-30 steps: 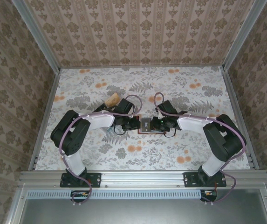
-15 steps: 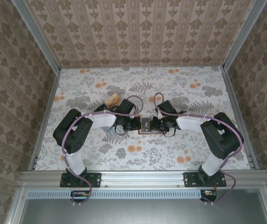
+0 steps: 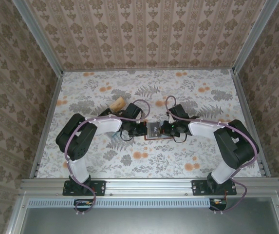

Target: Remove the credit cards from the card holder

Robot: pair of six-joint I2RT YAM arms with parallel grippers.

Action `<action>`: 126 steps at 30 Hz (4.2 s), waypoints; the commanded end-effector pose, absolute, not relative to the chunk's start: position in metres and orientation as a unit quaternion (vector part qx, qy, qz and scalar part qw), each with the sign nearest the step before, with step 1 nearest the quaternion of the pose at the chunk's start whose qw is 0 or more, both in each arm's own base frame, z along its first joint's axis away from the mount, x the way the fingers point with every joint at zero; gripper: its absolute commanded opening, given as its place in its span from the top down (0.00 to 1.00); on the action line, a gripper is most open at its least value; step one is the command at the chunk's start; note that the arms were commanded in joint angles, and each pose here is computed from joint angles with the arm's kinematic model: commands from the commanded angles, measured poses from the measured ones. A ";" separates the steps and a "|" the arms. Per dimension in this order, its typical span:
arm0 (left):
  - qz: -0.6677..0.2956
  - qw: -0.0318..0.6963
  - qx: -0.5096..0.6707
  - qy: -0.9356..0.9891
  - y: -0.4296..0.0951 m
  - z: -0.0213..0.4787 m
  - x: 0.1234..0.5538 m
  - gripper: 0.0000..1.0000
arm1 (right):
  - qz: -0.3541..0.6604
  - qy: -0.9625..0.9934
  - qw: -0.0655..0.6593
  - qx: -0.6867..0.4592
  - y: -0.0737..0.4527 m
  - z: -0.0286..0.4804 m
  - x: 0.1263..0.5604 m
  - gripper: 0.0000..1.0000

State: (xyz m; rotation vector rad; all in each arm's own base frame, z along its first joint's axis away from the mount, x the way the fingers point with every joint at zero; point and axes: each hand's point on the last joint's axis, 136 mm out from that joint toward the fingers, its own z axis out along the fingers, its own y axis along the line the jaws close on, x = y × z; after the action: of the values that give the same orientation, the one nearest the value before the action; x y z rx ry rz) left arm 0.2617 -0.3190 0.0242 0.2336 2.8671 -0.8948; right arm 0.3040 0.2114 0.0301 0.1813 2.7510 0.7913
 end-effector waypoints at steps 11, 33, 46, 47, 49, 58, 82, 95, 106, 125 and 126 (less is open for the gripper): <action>-0.271 0.040 0.072 0.959 -0.312 0.011 0.252 1.00 | 0.297 0.944 0.130 0.061 0.221 0.024 0.309 0.72; -0.269 0.042 0.070 0.960 -0.309 0.013 0.253 1.00 | 0.282 0.944 0.137 0.100 0.175 0.021 0.298 0.95; -0.274 0.053 0.075 0.957 -0.309 0.023 0.257 1.00 | 0.286 0.938 0.164 0.104 0.152 0.044 0.298 0.95; -0.276 0.055 0.076 0.957 -0.310 0.026 0.257 1.00 | 0.288 0.937 0.166 0.103 0.152 0.047 0.298 0.96; -0.280 0.059 0.077 0.955 -0.311 0.032 0.259 0.97 | 0.294 0.935 0.174 0.097 0.153 0.054 0.299 1.00; -0.387 0.137 0.058 0.910 -0.330 0.118 0.281 0.45 | 0.353 0.901 0.243 0.065 0.166 0.122 0.309 1.00; -0.601 0.163 0.025 0.783 -0.346 0.208 0.293 0.65 | 0.546 0.790 0.279 0.021 0.211 0.222 0.316 1.00; -0.631 0.167 0.051 0.756 -0.356 0.224 0.287 0.86 | 0.555 0.788 0.265 0.018 0.215 0.217 0.316 1.00; -0.623 0.172 0.069 0.760 -0.354 0.230 0.282 1.00 | 0.533 0.804 0.264 0.016 0.211 0.209 0.314 0.54; -0.240 0.286 0.230 0.899 -0.227 0.211 0.264 1.00 | 0.439 0.844 0.308 -0.021 0.197 0.218 0.310 0.00; -0.218 0.305 0.253 0.892 -0.219 0.212 0.262 1.00 | 0.435 0.845 0.310 -0.028 0.198 0.221 0.309 0.00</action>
State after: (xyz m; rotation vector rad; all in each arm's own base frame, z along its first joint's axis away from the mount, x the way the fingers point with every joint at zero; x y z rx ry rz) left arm 0.2714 -0.2601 0.2265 0.4853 2.3608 -0.9054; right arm 0.3124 0.1974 0.2085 0.0003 2.2384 1.2235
